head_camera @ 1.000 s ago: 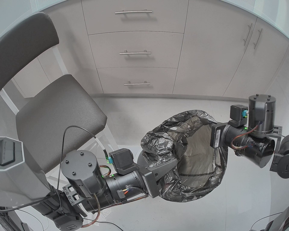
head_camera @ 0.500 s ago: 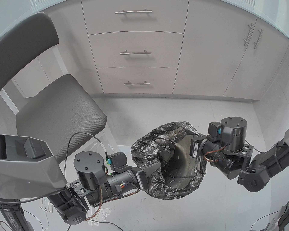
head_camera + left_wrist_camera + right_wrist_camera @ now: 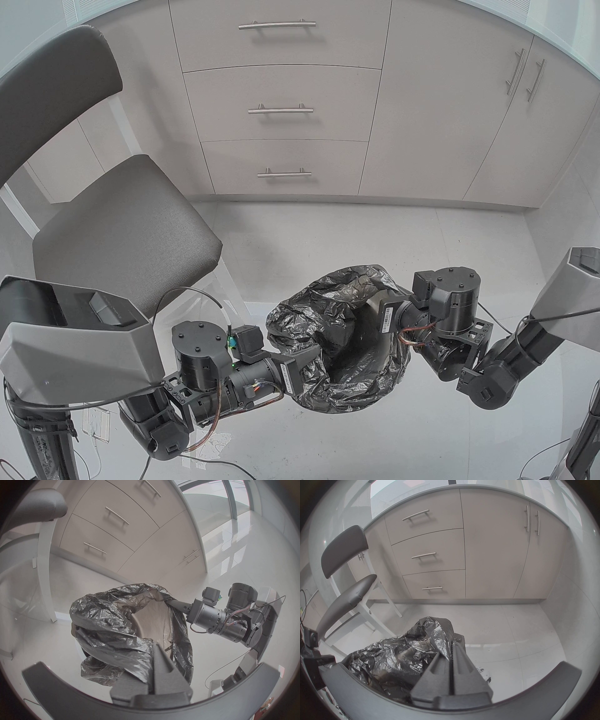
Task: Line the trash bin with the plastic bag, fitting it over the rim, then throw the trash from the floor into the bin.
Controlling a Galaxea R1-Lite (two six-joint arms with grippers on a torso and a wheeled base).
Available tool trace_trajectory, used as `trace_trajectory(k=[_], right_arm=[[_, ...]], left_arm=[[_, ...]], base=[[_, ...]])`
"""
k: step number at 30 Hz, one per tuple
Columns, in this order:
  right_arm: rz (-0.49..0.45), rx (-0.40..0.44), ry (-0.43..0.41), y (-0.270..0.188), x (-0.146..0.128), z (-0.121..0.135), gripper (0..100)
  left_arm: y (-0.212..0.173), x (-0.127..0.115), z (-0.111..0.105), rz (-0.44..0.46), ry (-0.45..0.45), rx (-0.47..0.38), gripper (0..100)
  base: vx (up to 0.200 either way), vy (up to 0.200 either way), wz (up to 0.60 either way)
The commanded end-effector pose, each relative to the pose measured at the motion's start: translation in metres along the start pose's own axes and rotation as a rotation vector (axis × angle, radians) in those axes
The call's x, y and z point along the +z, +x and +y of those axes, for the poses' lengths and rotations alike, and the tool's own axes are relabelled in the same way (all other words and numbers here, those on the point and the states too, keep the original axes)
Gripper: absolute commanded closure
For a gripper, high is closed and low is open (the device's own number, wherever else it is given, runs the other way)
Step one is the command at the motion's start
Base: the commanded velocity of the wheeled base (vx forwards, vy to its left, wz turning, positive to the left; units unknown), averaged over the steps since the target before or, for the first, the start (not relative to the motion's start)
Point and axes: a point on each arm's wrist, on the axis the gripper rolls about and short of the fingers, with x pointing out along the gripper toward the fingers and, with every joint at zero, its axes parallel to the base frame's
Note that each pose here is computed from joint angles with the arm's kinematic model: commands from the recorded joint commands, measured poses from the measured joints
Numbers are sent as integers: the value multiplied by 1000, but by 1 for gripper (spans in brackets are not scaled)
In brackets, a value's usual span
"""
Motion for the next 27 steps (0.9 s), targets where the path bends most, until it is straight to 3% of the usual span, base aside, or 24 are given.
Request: trace_trajectory(k=[1,17,21,27], right_arm=[[28,-14,-18,11,-20,-1,100],[32,-40,-12,24,-43,-8,100],[27,-61,-7,30,-48,-15,100],[30,-78,-4,36,-52,-19,100]], left_arm=[[6,-10,8,28,-7,19,100],[18,-23,33,39,-19,98,100],[27,-29,41,12,20,176,100],[31,-35,46,12,56,212,100]], base=[[0,0,0],[0,0,0],[0,0,0],[0,0,0]])
